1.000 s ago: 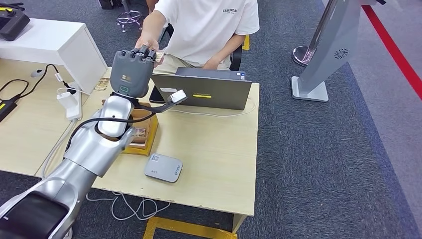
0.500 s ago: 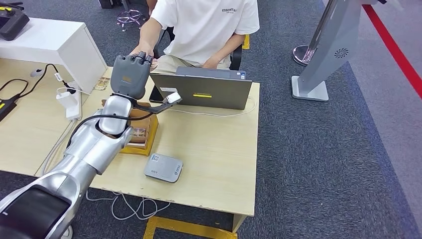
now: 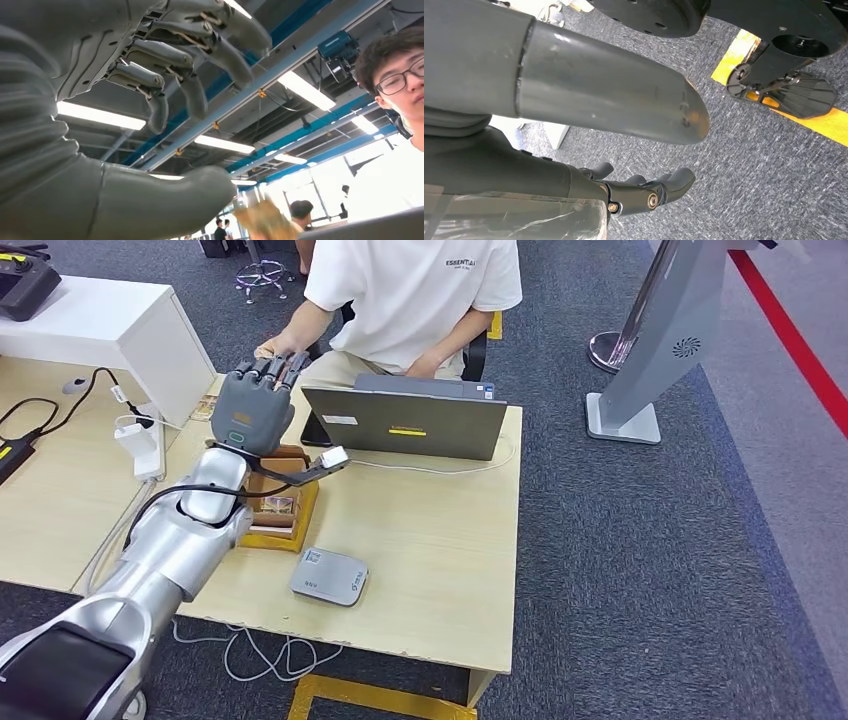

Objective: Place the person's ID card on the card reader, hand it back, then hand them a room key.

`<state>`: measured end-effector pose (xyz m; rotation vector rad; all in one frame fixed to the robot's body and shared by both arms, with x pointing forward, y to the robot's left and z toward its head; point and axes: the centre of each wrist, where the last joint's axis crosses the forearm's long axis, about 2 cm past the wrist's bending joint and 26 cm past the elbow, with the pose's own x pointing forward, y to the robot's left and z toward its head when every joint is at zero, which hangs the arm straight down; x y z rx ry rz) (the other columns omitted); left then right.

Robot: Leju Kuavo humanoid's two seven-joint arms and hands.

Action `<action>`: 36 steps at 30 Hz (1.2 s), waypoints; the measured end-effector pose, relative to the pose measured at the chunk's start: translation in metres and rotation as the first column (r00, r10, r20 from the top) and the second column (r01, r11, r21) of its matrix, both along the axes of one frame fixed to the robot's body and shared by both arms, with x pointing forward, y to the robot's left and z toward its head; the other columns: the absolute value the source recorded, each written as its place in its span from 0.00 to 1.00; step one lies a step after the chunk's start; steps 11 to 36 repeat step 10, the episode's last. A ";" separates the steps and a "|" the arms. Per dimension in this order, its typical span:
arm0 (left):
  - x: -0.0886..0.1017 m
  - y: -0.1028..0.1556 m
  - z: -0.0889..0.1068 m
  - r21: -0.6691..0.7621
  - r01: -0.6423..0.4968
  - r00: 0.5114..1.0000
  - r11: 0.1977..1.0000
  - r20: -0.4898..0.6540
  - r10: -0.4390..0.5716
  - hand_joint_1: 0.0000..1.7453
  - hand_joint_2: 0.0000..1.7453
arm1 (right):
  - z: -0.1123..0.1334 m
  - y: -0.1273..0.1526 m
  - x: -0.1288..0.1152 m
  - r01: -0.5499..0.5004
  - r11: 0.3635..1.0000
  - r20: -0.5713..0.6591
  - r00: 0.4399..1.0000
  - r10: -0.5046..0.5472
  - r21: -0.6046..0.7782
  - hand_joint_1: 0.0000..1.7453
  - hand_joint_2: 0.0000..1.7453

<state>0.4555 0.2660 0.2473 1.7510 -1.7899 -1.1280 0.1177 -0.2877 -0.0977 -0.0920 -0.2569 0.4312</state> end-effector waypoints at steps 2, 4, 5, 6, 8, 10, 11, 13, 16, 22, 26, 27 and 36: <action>-0.003 0.000 0.001 -0.019 0.014 1.000 1.000 0.002 -0.014 0.00 1.00 | 0.000 0.000 0.000 0.000 1.000 -0.003 1.000 0.000 0.000 0.00 0.00; -0.006 -0.001 0.006 -0.031 0.028 1.000 0.999 0.012 -0.027 0.00 1.00 | 0.000 0.000 0.000 0.000 1.000 -0.003 1.000 0.000 0.000 0.00 0.00; -0.007 -0.002 0.009 -0.034 0.033 0.999 0.999 0.018 -0.033 0.00 1.00 | 0.000 0.000 0.000 0.000 1.000 -0.001 1.000 0.000 0.001 0.00 0.00; -0.008 -0.002 0.012 -0.037 0.038 0.999 0.999 0.024 -0.037 0.00 1.00 | 0.000 0.000 0.000 0.001 1.000 0.000 1.000 -0.001 0.001 0.00 0.00; -0.010 -0.003 0.016 -0.045 0.046 0.998 0.998 0.034 -0.044 0.00 1.00 | 0.000 0.000 -0.001 0.002 1.000 0.004 1.000 -0.003 0.004 0.00 0.00; -0.011 -0.003 0.019 -0.056 0.054 0.998 0.997 0.042 -0.051 0.00 1.00 | 0.000 0.000 -0.001 0.004 1.000 0.009 1.000 -0.004 0.007 0.00 0.00; -0.011 -0.003 0.019 -0.056 0.054 0.998 0.997 0.042 -0.051 0.00 1.00 | 0.000 0.000 -0.001 0.004 1.000 0.009 1.000 -0.004 0.007 0.00 0.00; -0.011 -0.003 0.019 -0.056 0.054 0.998 0.997 0.042 -0.051 0.00 1.00 | 0.000 0.000 -0.001 0.004 1.000 0.009 1.000 -0.004 0.007 0.00 0.00; -0.011 -0.003 0.019 -0.056 0.054 0.998 0.997 0.042 -0.051 0.00 1.00 | 0.000 0.000 -0.001 0.004 1.000 0.009 1.000 -0.004 0.007 0.00 0.00; -0.011 -0.003 0.019 -0.056 0.054 0.998 0.997 0.042 -0.051 0.00 1.00 | 0.000 0.000 -0.001 0.004 1.000 0.009 1.000 -0.004 0.007 0.00 0.00; -0.011 -0.003 0.019 -0.056 0.054 0.998 0.997 0.042 -0.051 0.00 1.00 | 0.000 0.000 -0.001 0.004 1.000 0.009 1.000 -0.004 0.007 0.00 0.00; -0.011 -0.003 0.019 -0.056 0.054 0.998 0.997 0.042 -0.051 0.00 1.00 | 0.000 0.000 -0.001 0.004 1.000 0.009 1.000 -0.004 0.007 0.00 0.00; -0.011 -0.003 0.019 -0.056 0.054 0.998 0.997 0.042 -0.051 0.00 1.00 | 0.000 0.000 -0.001 0.004 1.000 0.009 1.000 -0.004 0.007 0.00 0.00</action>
